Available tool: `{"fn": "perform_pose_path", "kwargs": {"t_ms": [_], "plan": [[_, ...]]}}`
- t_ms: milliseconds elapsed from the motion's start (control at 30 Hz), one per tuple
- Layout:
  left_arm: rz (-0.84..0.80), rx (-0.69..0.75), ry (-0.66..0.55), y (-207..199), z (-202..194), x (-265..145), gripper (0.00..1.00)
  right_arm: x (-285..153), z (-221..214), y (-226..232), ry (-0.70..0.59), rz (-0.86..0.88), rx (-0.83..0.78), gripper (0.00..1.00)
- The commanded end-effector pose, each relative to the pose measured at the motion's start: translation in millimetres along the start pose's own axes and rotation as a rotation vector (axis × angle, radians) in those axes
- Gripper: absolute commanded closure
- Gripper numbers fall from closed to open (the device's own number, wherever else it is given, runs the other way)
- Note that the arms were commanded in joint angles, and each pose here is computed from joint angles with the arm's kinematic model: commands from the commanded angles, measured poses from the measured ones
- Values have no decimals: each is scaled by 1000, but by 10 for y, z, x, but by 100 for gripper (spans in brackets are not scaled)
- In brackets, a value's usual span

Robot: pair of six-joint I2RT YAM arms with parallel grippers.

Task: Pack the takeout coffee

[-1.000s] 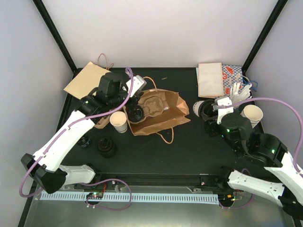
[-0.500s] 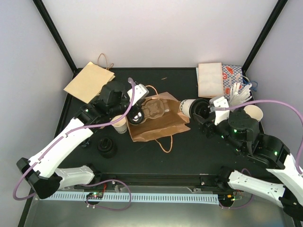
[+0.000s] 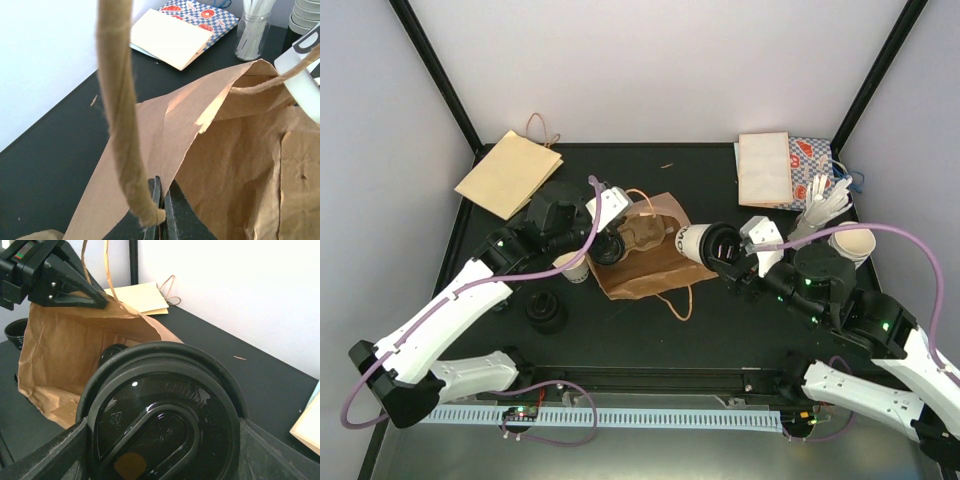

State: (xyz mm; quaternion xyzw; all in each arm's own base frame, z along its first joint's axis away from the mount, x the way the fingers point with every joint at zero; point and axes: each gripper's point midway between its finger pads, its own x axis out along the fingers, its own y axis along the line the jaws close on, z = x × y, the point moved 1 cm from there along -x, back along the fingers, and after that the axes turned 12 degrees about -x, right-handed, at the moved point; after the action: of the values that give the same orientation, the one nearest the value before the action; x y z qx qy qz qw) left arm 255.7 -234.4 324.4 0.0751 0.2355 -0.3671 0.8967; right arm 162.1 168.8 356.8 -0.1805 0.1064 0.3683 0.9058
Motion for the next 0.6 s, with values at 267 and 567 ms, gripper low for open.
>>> {"fn": "perform_pose_path", "kwargs": {"t_ms": [267,567], "plan": [[-5,14,-64,-58,82,-113,99,144,65,317,-65,169,-104,41],[-8,17,-68,-90,155,-66,98,-56,232,246,-147,150,-121,41]]}}
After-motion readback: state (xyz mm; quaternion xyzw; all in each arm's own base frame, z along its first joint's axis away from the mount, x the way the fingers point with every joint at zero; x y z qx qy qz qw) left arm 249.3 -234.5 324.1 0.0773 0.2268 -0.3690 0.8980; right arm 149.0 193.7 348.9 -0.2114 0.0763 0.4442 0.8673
